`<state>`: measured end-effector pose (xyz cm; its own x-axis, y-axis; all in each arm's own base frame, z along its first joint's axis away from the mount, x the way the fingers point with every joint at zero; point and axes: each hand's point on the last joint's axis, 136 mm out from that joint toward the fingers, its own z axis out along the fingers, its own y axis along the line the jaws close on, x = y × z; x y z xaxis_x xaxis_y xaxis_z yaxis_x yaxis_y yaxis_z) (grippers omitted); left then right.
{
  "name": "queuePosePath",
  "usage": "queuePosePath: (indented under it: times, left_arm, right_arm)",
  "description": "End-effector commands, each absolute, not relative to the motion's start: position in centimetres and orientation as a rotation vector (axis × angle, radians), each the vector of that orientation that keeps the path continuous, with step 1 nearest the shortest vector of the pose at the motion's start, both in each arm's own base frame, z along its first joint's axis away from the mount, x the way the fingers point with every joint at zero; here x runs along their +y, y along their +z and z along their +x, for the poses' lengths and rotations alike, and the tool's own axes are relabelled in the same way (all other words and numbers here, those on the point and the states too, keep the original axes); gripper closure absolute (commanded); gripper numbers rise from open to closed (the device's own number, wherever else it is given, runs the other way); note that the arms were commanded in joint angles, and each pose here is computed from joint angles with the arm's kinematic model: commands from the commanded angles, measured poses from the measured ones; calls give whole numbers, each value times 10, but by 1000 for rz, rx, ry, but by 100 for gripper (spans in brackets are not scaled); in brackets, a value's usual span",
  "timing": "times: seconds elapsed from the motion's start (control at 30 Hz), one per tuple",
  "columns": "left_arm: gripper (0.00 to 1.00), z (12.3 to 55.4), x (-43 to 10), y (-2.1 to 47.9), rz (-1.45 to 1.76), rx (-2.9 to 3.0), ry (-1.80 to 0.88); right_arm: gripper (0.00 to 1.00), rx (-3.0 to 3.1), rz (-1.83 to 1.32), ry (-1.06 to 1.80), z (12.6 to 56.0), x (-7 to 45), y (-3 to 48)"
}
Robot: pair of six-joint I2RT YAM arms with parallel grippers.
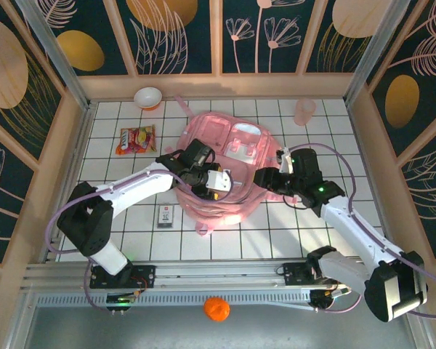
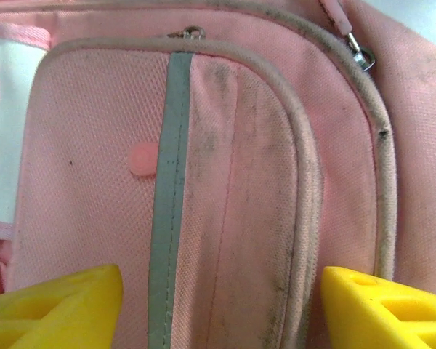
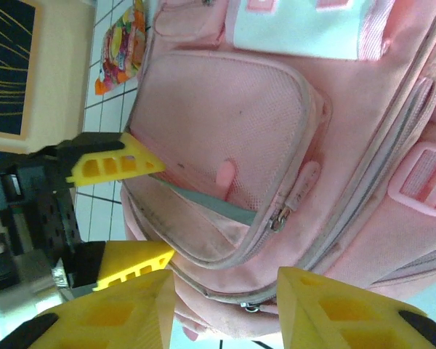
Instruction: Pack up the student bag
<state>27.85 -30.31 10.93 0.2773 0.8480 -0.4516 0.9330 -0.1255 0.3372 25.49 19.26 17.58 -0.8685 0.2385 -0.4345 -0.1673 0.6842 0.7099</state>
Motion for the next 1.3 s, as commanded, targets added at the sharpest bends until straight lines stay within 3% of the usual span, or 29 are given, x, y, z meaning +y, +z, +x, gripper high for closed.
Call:
queuePosePath:
  times: [0.0, 0.13, 0.37, 0.43, 0.63, 0.87, 1.07, 1.27]
  left_arm:
    - [30, 294, -301, 98, 2009, 1591, -102]
    - [38, 308, -307, 99, 1967, 1563, -46]
    - [91, 304, -321, 135, 1841, 1509, -200]
    - [100, 300, -322, 154, 1767, 1499, -306]
    - [100, 295, -315, 208, 1561, 1432, -479]
    - [100, 307, -312, 246, 1437, 1396, -530]
    - [100, 312, -318, 262, 1422, 1367, -549]
    - [100, 310, -318, 263, 1432, 1357, -553]
  right_arm:
    - [59, 2316, 8, 1043, 258, 190, 188]
    - [59, 2274, -18, 1007, 259, 186, 196]
    - [54, 2170, -79, 880, 267, 171, 214]
    - [53, 2132, -115, 809, 271, 164, 221]
    - [48, 1979, -396, 613, 270, 157, 240]
    - [47, 1973, -785, 636, 251, 184, 216]
    - [47, 1925, -1022, 679, 233, 205, 186]
    - [47, 1864, -1074, 636, 246, 211, 179]
